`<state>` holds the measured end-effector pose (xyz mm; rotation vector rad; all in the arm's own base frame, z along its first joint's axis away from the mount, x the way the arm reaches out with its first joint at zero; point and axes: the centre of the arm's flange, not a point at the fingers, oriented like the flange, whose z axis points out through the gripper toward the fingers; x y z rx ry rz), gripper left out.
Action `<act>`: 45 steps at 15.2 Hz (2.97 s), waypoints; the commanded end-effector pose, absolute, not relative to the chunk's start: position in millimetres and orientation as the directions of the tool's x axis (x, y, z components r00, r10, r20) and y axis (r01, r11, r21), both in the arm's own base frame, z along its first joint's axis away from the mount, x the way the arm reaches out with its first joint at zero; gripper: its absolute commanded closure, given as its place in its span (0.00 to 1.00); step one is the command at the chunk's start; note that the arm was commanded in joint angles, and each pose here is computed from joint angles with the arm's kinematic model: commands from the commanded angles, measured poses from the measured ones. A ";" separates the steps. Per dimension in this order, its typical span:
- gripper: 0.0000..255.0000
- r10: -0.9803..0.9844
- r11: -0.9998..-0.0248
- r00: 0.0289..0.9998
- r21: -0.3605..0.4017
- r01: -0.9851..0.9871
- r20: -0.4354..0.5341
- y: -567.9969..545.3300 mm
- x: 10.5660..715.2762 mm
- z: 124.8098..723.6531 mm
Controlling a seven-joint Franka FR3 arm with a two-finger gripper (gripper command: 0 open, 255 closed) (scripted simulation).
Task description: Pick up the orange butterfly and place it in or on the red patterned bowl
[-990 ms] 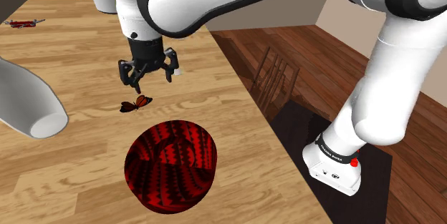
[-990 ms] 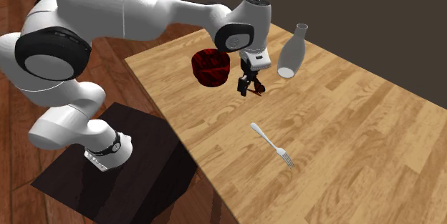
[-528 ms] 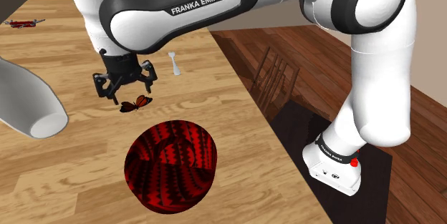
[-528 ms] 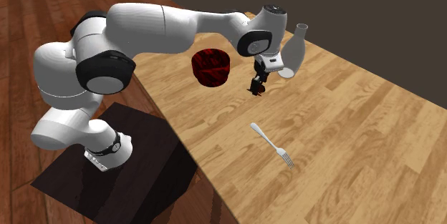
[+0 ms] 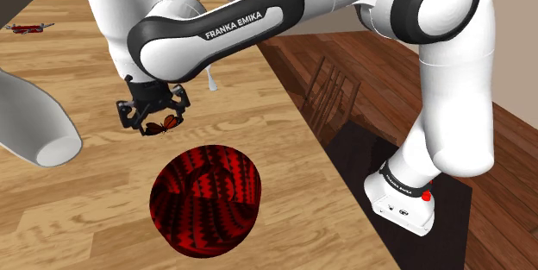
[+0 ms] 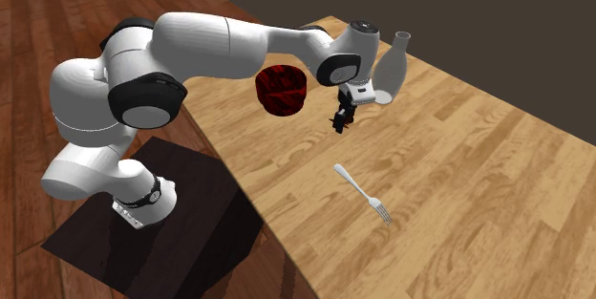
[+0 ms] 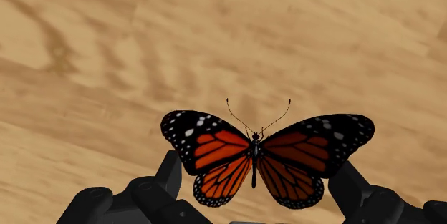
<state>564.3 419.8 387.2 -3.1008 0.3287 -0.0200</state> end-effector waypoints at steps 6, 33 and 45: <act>1.00 -0.210 -0.978 0.978 -0.025 -0.209 0.010 420.1 563.9 386.2; 1.00 -0.210 -0.978 0.978 -0.025 -0.209 0.011 420.1 563.9 481.2; 1.00 -0.210 -0.978 0.978 -0.025 -0.209 0.011 420.1 563.9 544.5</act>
